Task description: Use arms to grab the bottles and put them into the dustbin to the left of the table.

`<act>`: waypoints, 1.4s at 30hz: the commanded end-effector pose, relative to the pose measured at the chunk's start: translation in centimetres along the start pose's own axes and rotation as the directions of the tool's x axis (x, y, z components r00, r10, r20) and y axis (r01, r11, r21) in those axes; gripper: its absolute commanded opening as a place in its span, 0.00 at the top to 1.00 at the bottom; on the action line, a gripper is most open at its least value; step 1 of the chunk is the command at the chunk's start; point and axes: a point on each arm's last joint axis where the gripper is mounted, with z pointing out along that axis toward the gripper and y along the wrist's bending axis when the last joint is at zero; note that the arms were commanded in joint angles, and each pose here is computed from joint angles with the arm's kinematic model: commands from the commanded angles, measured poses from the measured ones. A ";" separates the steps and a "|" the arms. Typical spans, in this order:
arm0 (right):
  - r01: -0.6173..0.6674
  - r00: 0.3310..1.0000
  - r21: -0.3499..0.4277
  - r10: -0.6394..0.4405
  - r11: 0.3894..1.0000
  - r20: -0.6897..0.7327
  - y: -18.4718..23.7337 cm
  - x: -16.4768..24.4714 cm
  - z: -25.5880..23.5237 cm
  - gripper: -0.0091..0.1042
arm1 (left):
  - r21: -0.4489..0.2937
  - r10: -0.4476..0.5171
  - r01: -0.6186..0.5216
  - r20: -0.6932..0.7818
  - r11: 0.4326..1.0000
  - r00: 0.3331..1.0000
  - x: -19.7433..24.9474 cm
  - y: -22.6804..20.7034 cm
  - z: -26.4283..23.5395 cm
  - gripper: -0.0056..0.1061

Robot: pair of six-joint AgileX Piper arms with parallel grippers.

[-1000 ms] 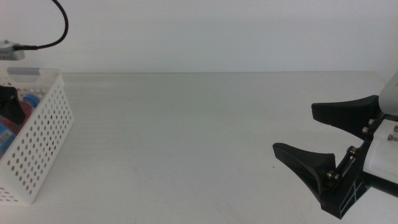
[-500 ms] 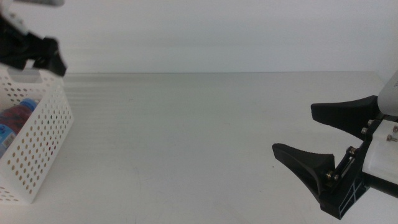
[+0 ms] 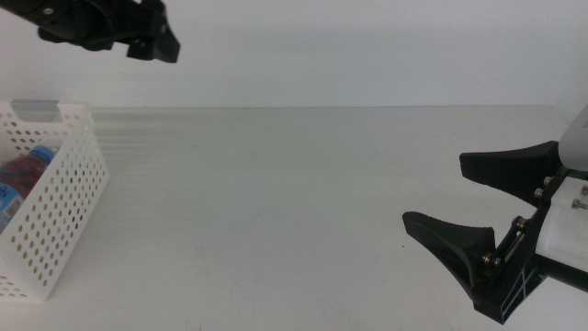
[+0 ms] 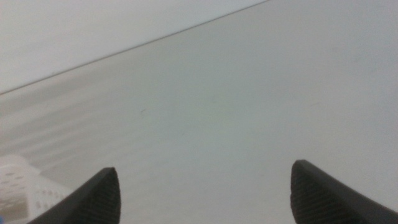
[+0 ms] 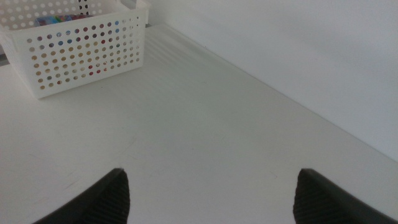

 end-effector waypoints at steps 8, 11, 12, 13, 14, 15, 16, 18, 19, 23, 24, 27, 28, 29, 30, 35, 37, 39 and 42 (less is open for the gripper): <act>0.023 0.994 0.009 -0.024 1.000 0.108 -0.1 -1.7 -0.5 0.24 | -0.012 0.022 -0.019 0.235 1.000 0.972 -2.3 -2.0 -3.3 0.14; 0.026 0.994 0.009 -0.027 1.000 0.108 -0.1 -1.7 -0.5 0.24 | -0.016 0.020 -0.016 0.272 1.000 0.962 -2.6 -2.0 -3.3 0.14; 0.026 0.994 0.009 -0.027 1.000 0.108 -0.1 -1.7 -0.5 0.24 | -0.018 0.020 -0.016 0.281 1.000 0.959 -2.7 -2.0 -3.4 0.14; 0.026 0.994 0.009 -0.027 1.000 0.108 -0.1 -1.7 -0.5 0.24 | -0.019 0.020 -0.015 0.287 1.000 0.958 -2.8 -2.0 -3.4 0.14; 0.026 0.994 0.009 -0.027 1.000 0.108 -0.1 -1.7 -0.5 0.24 | -0.021 0.021 -0.015 0.295 1.000 0.955 -2.8 -1.9 -3.4 0.14; 0.026 0.994 0.009 -0.027 1.000 0.108 -0.1 -1.7 -0.5 0.24 | -0.021 0.021 -0.015 0.299 1.000 0.954 -2.9 -1.9 -3.4 0.14; 0.026 0.994 0.009 -0.027 1.000 0.108 -0.1 -1.7 -0.5 0.24 | -0.019 0.018 -0.013 0.301 1.000 0.953 -2.9 -2.0 -3.4 0.14; 0.026 0.994 0.009 -0.027 1.000 0.108 -0.1 -1.7 -0.5 0.24 | -0.009 0.010 -0.007 0.299 1.000 0.954 -2.9 -2.0 -3.4 0.14; 0.026 0.994 0.009 -0.027 1.000 0.108 -0.1 -1.7 -0.5 0.24 | 0.003 0.000 -0.001 0.296 1.000 0.955 -2.8 -2.1 -3.4 0.14; 0.026 0.994 0.009 -0.027 1.000 0.108 -0.1 -1.7 -0.5 0.24 | 0.001 0.007 -0.007 0.303 1.000 0.953 -2.8 -2.2 -3.9 0.14; 0.026 0.994 0.009 -0.027 1.000 0.108 -0.1 -1.7 -0.5 0.24 | -0.003 0.007 -0.007 0.308 1.000 0.951 -2.8 -2.1 -4.1 0.14; 0.026 0.994 0.009 -0.027 1.000 0.108 -0.1 -1.7 -0.5 0.24 | -0.021 0.022 -0.016 0.331 1.000 0.944 -2.8 -2.0 -5.2 0.14; 0.026 0.994 0.009 -0.027 1.000 0.108 -0.1 -1.7 -0.5 0.24 | -0.029 0.029 -0.020 0.338 0.999 0.941 -2.8 -2.0 -5.6 0.14; 0.026 0.994 0.009 -0.027 1.000 0.108 -0.1 -1.7 -0.5 0.24 | -0.033 0.032 -0.022 0.348 0.999 0.937 -2.8 -2.0 -6.1 0.14; 0.026 0.994 0.009 -0.027 1.000 0.108 -0.1 -1.7 -0.5 0.24 | -0.036 0.035 -0.023 0.357 0.999 0.933 -2.8 -2.0 -6.4 0.14; 0.026 0.994 0.009 -0.027 1.000 0.108 -0.1 -1.7 -0.5 0.24 | -0.045 0.043 -0.026 0.404 0.999 0.914 -2.9 -2.2 -7.6 0.14; 0.026 0.994 0.009 -0.027 1.000 0.108 -0.1 -1.7 -0.5 0.24 | -0.061 0.062 -0.040 0.422 0.997 0.904 -2.3 -2.4 -8.3 0.14; 0.026 0.994 0.009 -0.027 1.000 0.108 -0.1 -1.7 -0.5 0.24 | -0.095 0.095 -0.057 0.475 0.994 0.875 -1.3 -2.7 -9.3 0.14; 0.026 0.994 0.009 -0.027 1.000 0.108 -0.1 -1.7 -0.5 0.24 | -0.113 0.103 -0.045 0.579 0.993 0.809 0.7 -3.1 -10.6 0.14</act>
